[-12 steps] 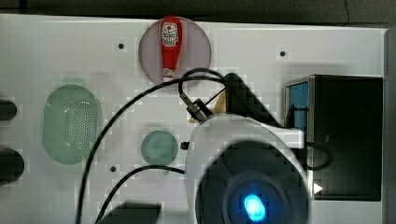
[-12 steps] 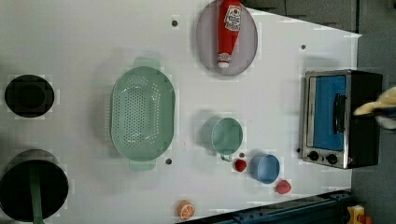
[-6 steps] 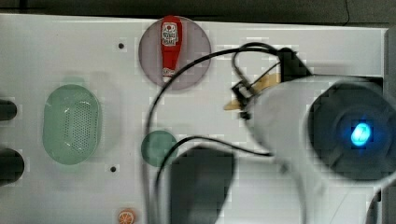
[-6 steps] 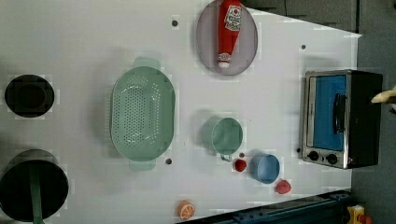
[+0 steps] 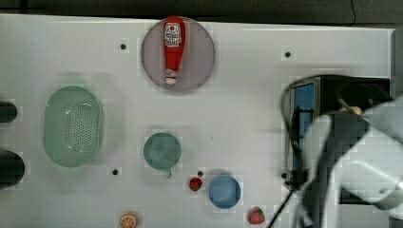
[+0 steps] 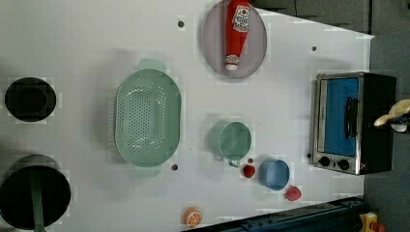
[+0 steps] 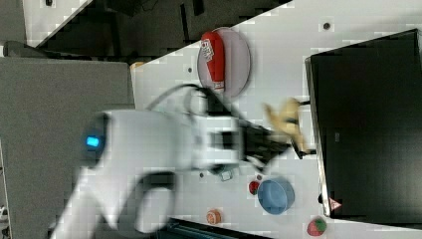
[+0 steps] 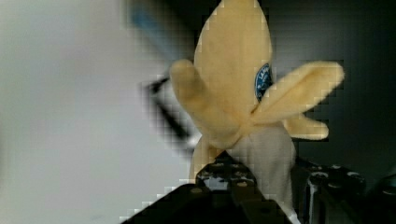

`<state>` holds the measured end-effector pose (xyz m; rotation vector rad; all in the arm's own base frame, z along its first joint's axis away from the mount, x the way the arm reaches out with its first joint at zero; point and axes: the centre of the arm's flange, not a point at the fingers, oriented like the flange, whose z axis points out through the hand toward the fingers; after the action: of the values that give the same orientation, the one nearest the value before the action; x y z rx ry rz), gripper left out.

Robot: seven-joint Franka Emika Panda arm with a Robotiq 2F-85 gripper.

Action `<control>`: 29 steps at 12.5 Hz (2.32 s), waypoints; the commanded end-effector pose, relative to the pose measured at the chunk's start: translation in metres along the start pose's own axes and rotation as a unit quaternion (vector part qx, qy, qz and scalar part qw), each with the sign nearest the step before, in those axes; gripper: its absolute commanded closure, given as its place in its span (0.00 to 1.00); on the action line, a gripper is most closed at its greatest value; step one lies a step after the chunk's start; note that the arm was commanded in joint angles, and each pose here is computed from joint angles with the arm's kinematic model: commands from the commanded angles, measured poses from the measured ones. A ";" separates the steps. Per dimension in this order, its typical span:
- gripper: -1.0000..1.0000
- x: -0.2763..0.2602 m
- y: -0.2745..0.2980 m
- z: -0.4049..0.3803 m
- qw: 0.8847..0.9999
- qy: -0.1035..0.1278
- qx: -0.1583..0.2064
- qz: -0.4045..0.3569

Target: Pick banana from table and place on oven.

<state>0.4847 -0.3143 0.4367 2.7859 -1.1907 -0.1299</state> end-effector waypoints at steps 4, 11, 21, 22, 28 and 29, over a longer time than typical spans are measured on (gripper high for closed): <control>0.48 0.024 0.057 -0.011 0.994 0.046 0.009 -0.095; 0.00 0.024 0.033 -0.031 0.991 0.067 0.015 -0.115; 0.00 -0.153 -0.116 -0.186 0.998 0.006 0.057 0.040; 0.00 -0.174 -0.129 -0.197 0.997 0.009 0.056 0.053; 0.00 -0.241 -0.159 -0.222 0.997 0.025 0.052 0.049; 0.00 -0.242 -0.160 -0.220 0.997 0.024 0.051 0.047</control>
<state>0.4545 0.0171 0.6656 2.8865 -1.1692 0.0698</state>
